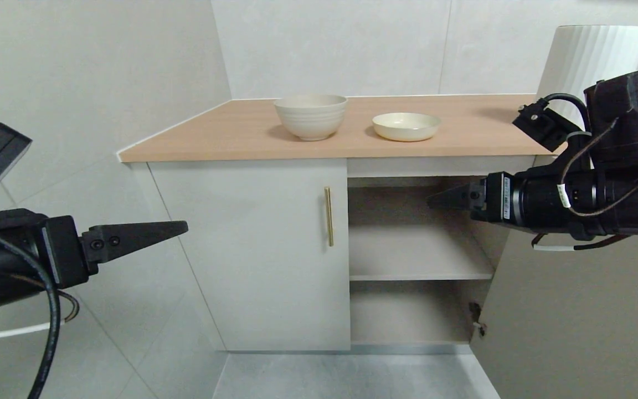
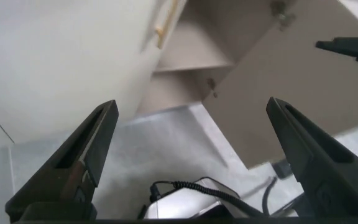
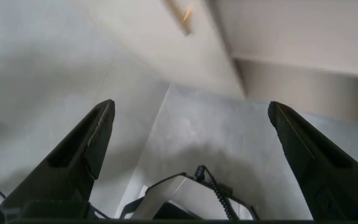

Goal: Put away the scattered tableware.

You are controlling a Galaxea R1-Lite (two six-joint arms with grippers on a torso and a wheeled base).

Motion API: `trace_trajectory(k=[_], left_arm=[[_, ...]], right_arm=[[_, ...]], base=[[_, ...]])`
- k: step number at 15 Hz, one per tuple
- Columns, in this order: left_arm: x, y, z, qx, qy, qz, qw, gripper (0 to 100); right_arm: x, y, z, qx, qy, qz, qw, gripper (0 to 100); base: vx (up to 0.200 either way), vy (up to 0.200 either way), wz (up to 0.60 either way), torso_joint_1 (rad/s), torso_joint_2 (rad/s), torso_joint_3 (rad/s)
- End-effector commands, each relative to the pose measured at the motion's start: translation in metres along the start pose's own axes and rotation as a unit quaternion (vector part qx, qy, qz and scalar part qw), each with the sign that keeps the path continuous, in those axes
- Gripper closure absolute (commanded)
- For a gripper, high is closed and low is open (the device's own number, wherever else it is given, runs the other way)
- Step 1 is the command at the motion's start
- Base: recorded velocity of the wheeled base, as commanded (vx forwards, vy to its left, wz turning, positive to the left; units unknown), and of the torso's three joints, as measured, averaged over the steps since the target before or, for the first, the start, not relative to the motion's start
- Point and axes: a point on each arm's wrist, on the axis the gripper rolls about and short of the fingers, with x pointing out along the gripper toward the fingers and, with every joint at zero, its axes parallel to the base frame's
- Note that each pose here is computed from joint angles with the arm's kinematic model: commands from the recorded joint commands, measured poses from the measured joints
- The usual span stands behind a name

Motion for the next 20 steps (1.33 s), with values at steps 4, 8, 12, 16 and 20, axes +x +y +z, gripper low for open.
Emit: trace_trajectory(k=[4,8,12,16,20], left_arm=[[0.002,0.001,0.0,-0.001,0.001,0.002,1.0,0],[0.0,0.0,0.0,0.0,-0.001,0.001,1.0,0],[-0.001,0.0,0.0,0.001,-0.003,0.0,1.0,0],[-0.001,0.0,0.0,0.001,-0.003,0.0,1.0,0],[0.0,0.0,0.0,0.0,-0.001,0.0,1.0,0]], right_arm=[[-0.001,0.0,-0.001,0.0,0.001,0.001,1.0,0],[-0.009,0.003,0.0,-0.002,-0.007,0.009,1.0,0],[-0.031,0.01,-0.009,-0.014,-0.012,0.034,0.999,0],[-0.04,0.014,-0.012,-0.027,-0.033,0.055,0.998,0],[-0.039,0.015,-0.017,-0.038,-0.027,0.058,0.997,0]], base=[[0.2,0.0,0.0,-0.001,0.0,0.002],[0.15,0.0,0.0,0.003,0.0,0.003],[0.0,0.0,0.0,0.0,0.0,0.0],[0.0,0.0,0.0,0.0,0.0,0.0],[0.0,0.0,0.0,0.005,-0.02,-0.004]])
